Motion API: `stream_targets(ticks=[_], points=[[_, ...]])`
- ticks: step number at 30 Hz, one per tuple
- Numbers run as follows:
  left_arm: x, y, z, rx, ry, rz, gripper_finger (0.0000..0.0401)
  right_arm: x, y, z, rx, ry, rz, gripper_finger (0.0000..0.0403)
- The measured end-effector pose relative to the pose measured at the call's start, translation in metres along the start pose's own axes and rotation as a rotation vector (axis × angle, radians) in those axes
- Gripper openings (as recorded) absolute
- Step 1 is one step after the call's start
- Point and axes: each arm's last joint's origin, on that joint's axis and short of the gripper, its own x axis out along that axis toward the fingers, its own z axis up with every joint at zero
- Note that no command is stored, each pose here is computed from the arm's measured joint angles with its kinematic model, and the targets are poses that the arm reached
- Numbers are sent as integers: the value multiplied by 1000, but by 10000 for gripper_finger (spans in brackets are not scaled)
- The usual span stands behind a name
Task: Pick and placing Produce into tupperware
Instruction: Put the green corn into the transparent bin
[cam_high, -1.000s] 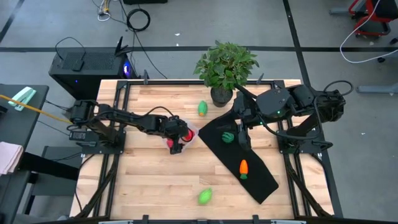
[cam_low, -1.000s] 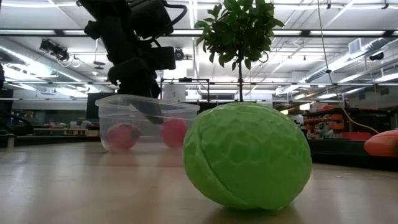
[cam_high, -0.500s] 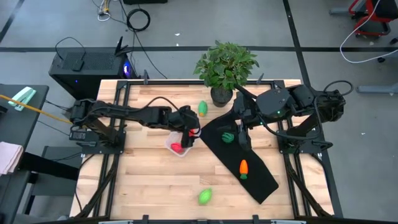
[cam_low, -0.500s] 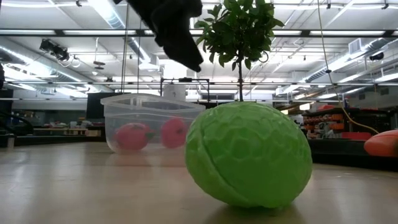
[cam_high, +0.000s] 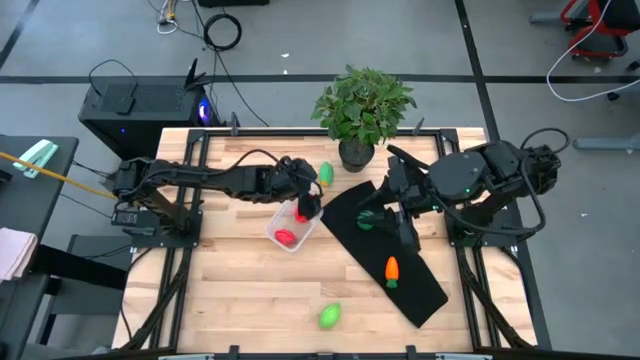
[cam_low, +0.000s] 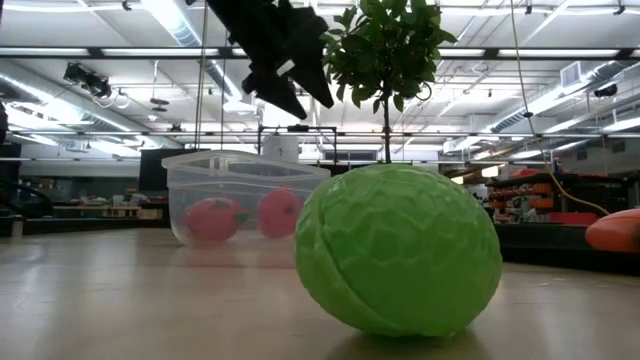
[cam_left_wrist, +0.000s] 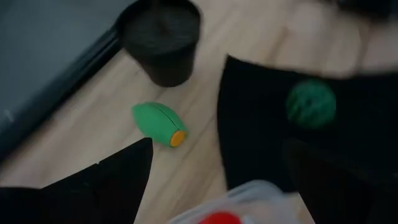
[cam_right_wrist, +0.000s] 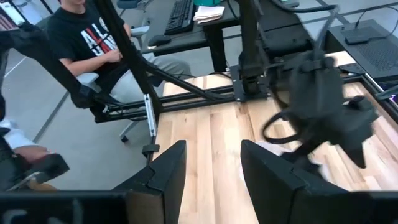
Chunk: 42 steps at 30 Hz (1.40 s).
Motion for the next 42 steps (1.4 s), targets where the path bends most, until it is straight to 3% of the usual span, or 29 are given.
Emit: stream_targets(ticks=[5, 11, 16, 22, 29, 42], points=[[10, 15, 7, -261, -25, 36, 366, -2, 5, -2, -8, -4, 0, 160], [34, 33, 5, -344, 37, 55, 365, -3, 9, -4, 0, 0, 14, 160], [55, 41, 0, -360, 76, 54, 366, -4, 13, -5, 8, 2, 21, 160], [69, 41, 5, -334, 11, 30, 365, -6, 18, -7, 17, -4, 14, 160], [93, 49, -10, -339, 97, 51, 367, -6, 19, -8, 38, -7, 11, 160], [99, 53, -10, -424, 93, 63, 371, -6, 19, -7, 34, -13, 12, 160]])
